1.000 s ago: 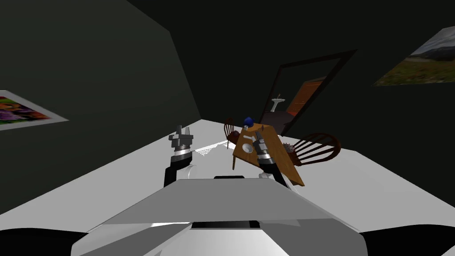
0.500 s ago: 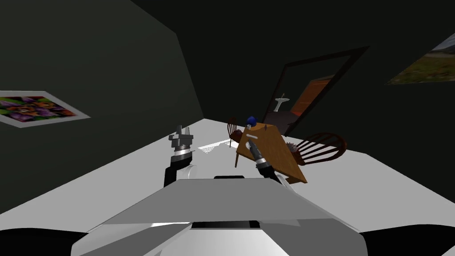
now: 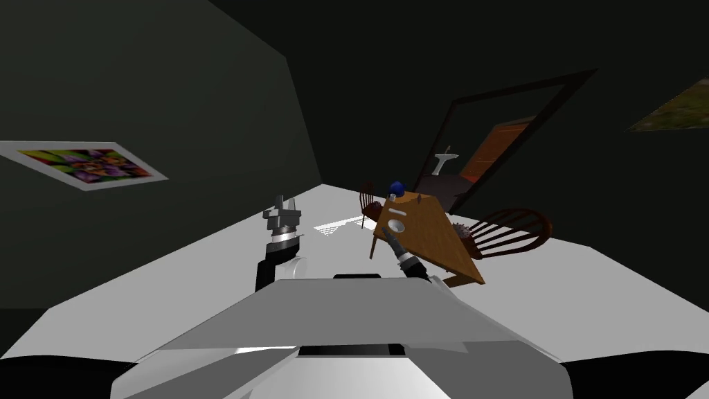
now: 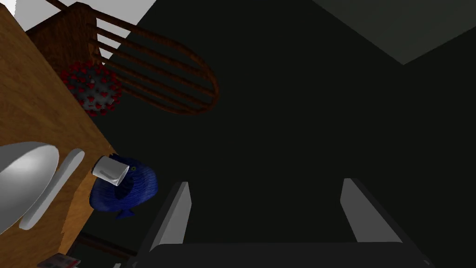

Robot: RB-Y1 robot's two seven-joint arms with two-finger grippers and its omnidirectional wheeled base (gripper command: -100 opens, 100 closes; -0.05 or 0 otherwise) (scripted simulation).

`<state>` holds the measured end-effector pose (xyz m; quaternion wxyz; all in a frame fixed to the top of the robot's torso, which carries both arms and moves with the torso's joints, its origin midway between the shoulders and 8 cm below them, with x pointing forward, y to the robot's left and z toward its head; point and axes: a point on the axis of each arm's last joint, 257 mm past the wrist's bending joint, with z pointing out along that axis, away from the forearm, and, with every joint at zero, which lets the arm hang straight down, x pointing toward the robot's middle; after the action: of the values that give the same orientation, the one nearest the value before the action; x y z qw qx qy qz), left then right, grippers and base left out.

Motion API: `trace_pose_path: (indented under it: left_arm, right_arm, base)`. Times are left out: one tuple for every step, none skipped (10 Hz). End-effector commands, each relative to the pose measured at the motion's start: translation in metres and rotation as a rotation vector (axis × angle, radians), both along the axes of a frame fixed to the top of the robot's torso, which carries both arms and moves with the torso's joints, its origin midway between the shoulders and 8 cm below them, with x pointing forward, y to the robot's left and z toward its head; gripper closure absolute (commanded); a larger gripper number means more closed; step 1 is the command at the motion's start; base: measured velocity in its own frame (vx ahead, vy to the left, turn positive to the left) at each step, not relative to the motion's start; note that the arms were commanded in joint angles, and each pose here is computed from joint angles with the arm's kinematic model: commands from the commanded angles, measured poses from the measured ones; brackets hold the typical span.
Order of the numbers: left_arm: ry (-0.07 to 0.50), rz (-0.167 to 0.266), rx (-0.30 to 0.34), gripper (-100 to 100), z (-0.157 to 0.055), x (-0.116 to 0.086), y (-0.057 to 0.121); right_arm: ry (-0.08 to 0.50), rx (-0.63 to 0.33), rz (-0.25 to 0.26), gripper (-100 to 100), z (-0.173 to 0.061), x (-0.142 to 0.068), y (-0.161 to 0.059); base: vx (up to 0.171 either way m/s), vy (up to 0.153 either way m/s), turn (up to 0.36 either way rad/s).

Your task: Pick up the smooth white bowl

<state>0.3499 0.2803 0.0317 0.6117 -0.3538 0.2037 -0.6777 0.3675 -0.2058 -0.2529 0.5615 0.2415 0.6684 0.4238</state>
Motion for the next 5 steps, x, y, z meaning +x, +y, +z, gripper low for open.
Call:
trace_pose_path:
  left_arm:
    - [0.0, 0.0, 0.0, 0, 0.0, 0.0, 0.0]
    - [0.0, 0.0, 0.0, 0, 0.0, 0.0, 0.0]
    - [0.0, 0.0, 0.0, 0, 0.0, 0.0, 0.0]
    - [0.0, 0.0, 0.0, 0, 0.0, 0.0, 0.0]
    - [0.0, 0.0, 0.0, 0, 0.0, 0.0, 0.0]
  right_arm:
    - [0.041, -0.047, 0.006, -100, -0.023, -0.006, -0.004]
    - [0.082, -0.13, 0.03, -100, -0.047, -0.014, -0.008]
    - [0.099, -0.135, 0.026, -100, -0.055, -0.016, -0.011]
    - [0.149, -0.225, 0.05, -100, -0.083, -0.026, -0.02]
    - [0.189, -0.312, 0.076, -100, -0.108, -0.037, -0.028]
  base:
    - [-0.053, 0.06, 0.055]
    - [-0.078, 0.099, 0.123]
    - [-0.061, 0.087, 0.045]
    - [-0.06, 0.1, 0.118]
    - [-0.088, 0.132, 0.185]
